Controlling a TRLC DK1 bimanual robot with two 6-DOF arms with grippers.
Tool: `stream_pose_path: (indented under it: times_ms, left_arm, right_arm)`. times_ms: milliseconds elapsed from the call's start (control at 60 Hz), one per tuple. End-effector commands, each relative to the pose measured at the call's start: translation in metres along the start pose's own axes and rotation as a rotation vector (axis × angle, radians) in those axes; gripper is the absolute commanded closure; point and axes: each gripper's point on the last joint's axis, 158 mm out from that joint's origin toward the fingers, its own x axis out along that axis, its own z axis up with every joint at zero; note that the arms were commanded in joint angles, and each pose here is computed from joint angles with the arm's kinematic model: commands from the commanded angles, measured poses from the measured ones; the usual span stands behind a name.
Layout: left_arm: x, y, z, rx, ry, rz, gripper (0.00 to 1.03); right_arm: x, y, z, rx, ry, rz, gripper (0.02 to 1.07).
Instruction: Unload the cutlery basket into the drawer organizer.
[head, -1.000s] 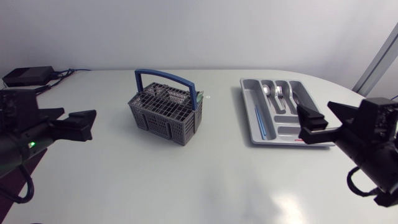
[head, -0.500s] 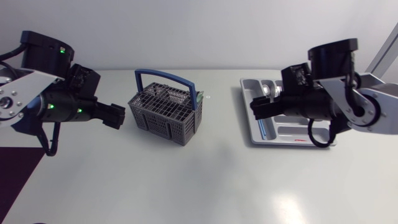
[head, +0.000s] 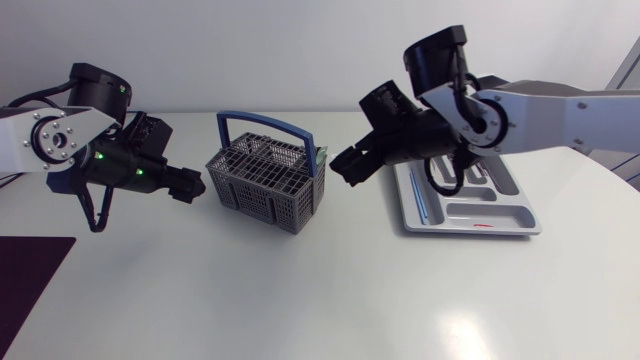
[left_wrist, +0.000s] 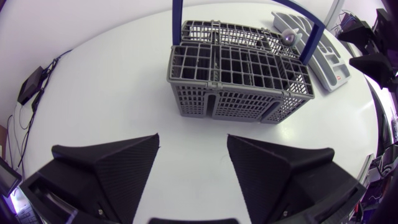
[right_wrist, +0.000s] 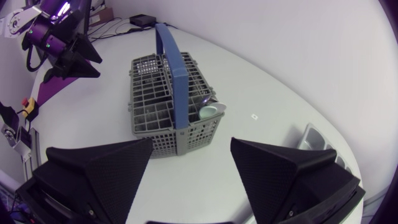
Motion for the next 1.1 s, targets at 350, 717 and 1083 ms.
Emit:
stream_pose_path:
  times_ms: [350, 717, 1083]
  left_arm:
    - [0.01, 0.009, 0.01, 0.004, -0.021, -0.024, 0.49]
    - [0.015, 0.01, 0.006, 0.002, -0.018, -0.023, 0.48]
    - [0.012, 0.01, -0.001, 0.002, -0.018, -0.035, 0.48]
  right_arm:
    - [0.061, 0.023, 0.04, -0.141, -0.045, 0.115, 0.51]
    - [0.073, 0.025, 0.036, -0.158, -0.023, 0.073, 0.93]
    - [0.032, 0.083, 0.004, -0.169, 0.056, 0.025, 0.96]
